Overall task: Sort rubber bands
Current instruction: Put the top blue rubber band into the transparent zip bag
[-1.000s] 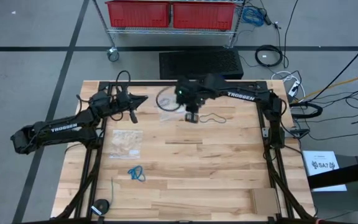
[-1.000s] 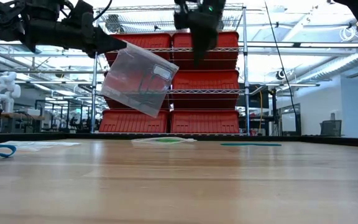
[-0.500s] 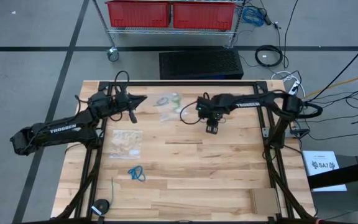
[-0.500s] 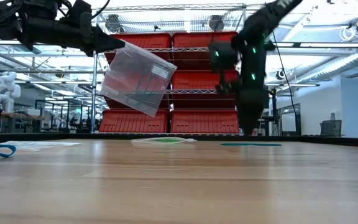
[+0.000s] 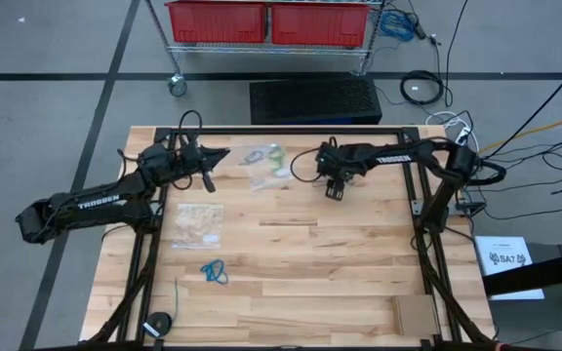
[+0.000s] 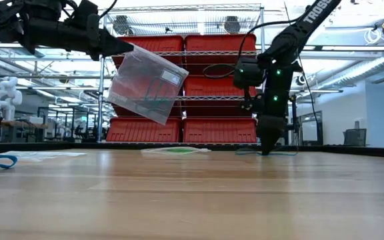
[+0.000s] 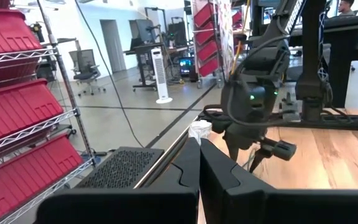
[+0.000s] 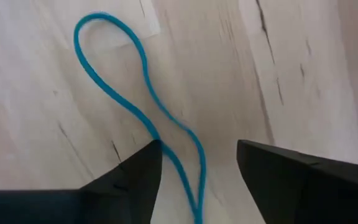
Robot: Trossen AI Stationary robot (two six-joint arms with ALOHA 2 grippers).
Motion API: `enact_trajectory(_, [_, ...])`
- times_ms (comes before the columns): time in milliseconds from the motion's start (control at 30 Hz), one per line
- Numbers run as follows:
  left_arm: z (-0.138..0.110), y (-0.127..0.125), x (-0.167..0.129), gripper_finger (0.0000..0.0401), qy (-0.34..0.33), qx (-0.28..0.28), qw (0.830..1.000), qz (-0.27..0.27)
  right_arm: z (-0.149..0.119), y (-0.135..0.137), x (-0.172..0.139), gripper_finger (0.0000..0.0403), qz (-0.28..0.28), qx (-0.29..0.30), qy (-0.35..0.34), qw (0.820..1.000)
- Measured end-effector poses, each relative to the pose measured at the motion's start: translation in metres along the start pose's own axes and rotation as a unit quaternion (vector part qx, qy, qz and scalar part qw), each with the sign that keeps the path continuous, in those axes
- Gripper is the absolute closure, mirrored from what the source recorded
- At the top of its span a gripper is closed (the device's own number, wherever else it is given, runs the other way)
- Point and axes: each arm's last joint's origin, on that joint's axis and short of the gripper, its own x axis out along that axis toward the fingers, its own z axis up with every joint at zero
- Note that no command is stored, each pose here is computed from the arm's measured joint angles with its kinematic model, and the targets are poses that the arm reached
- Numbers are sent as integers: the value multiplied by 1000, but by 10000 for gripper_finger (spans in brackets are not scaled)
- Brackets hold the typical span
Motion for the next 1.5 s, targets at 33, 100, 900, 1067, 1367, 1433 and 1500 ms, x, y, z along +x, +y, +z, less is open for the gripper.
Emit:
enact_trajectory(33, [0, 0, 0, 401, 0, 0, 1000, 0, -1, -2, 1, 204, 12, 5, -3, 1000])
enact_trajectory(100, [0, 0, 0, 401, 0, 0, 1000, 0, -2, -5, 2, 211, 35, 15, -8, 999])
enact_trajectory(900, [0, 0, 0, 401, 0, 0, 1000, 0, 2, 56, 14, 395, 66, 2, 2, 998])
enact_trajectory(1067, [0, 0, 0, 401, 0, 0, 1000, 0, 11, 72, 0, 401, 61, -10, -14, 998])
enact_trajectory(1367, [-1, 1, 0, 401, 2, 0, 1000, 3, 55, 100, -66, 402, 137, -52, -137, 980])
enact_trajectory(1433, [-1, 1, 0, 401, 3, 0, 1000, 5, 66, 108, -80, 402, 140, -66, -164, 974])
enact_trajectory(1500, [-1, 1, 1, 401, 3, 0, 1000, 4, 79, 115, -99, 402, 134, -83, -212, 964])
